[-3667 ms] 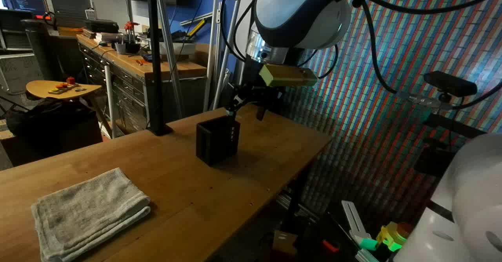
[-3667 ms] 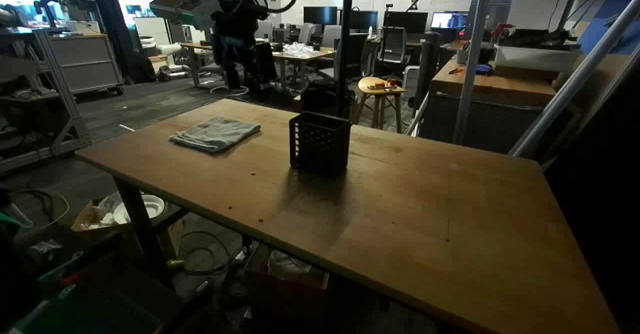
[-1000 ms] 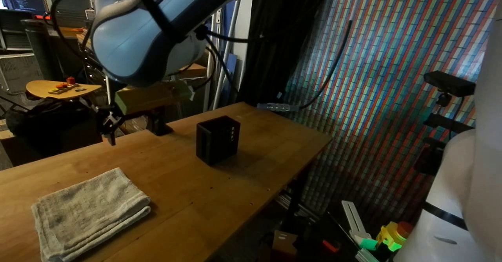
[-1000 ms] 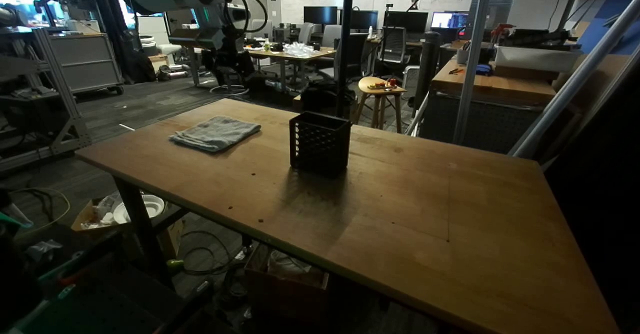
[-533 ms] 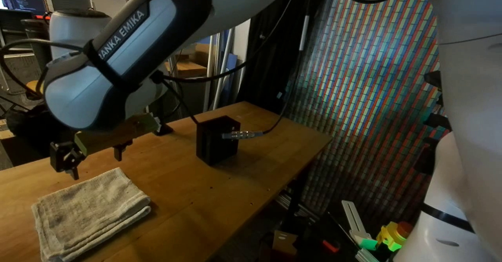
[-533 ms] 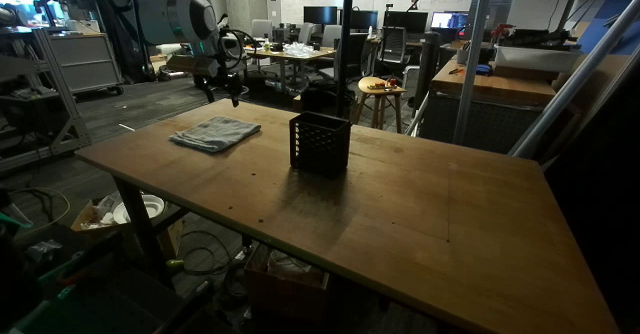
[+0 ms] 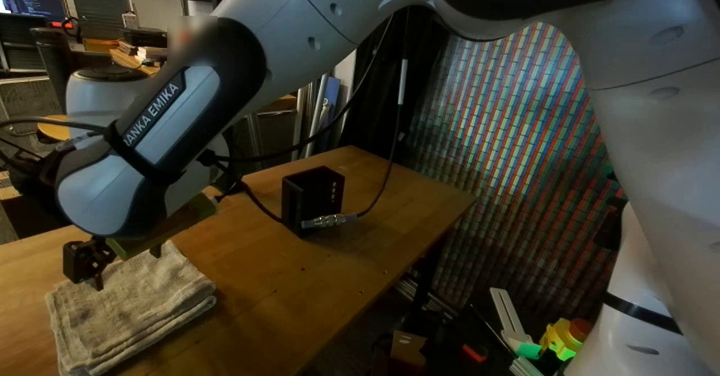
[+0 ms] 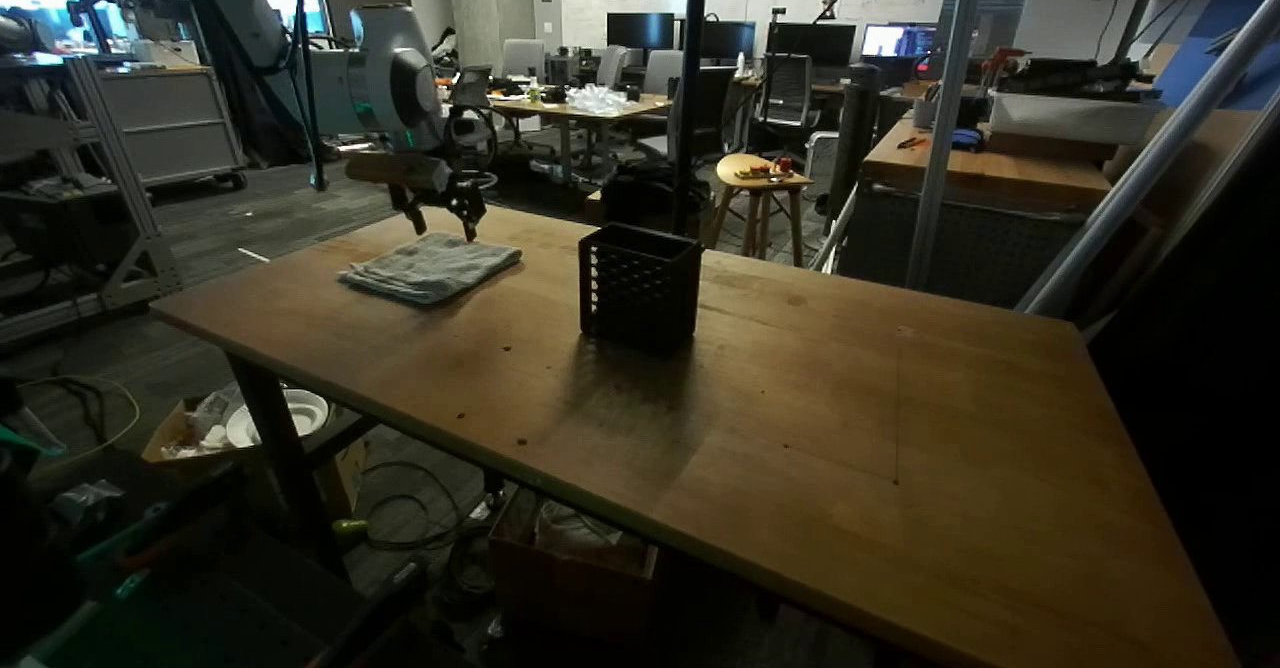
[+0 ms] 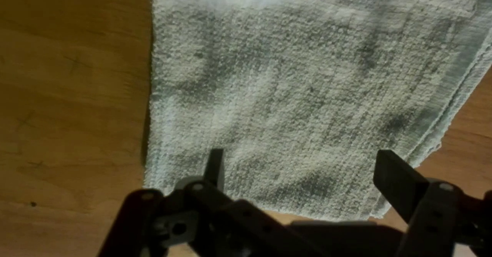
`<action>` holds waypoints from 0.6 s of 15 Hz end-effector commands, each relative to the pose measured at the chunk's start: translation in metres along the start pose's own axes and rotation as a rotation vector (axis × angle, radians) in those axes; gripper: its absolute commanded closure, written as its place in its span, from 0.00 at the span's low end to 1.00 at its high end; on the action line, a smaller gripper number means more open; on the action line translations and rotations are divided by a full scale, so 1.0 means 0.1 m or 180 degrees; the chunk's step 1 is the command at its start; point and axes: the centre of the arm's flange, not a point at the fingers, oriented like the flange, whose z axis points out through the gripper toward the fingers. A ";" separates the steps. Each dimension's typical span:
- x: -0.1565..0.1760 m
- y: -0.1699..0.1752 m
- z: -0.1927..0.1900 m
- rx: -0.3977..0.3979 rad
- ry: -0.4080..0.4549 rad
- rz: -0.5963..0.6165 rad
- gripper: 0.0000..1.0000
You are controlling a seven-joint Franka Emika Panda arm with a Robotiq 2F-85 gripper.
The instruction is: Put the towel in the box
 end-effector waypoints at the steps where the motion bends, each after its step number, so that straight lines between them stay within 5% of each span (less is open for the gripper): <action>1: 0.06 -0.05 0.30 0.0128 -0.0006 -0.0170 0.00; 6: -0.05 -0.05 0.58 0.0236 -0.0138 -0.0277 0.00; 7: -0.06 -0.04 0.60 0.0246 -0.0135 -0.0283 0.05; 8: -0.07 -0.04 0.60 0.0252 -0.0132 -0.0291 0.26; 9: -0.06 -0.04 0.58 0.0239 -0.0132 -0.0294 0.29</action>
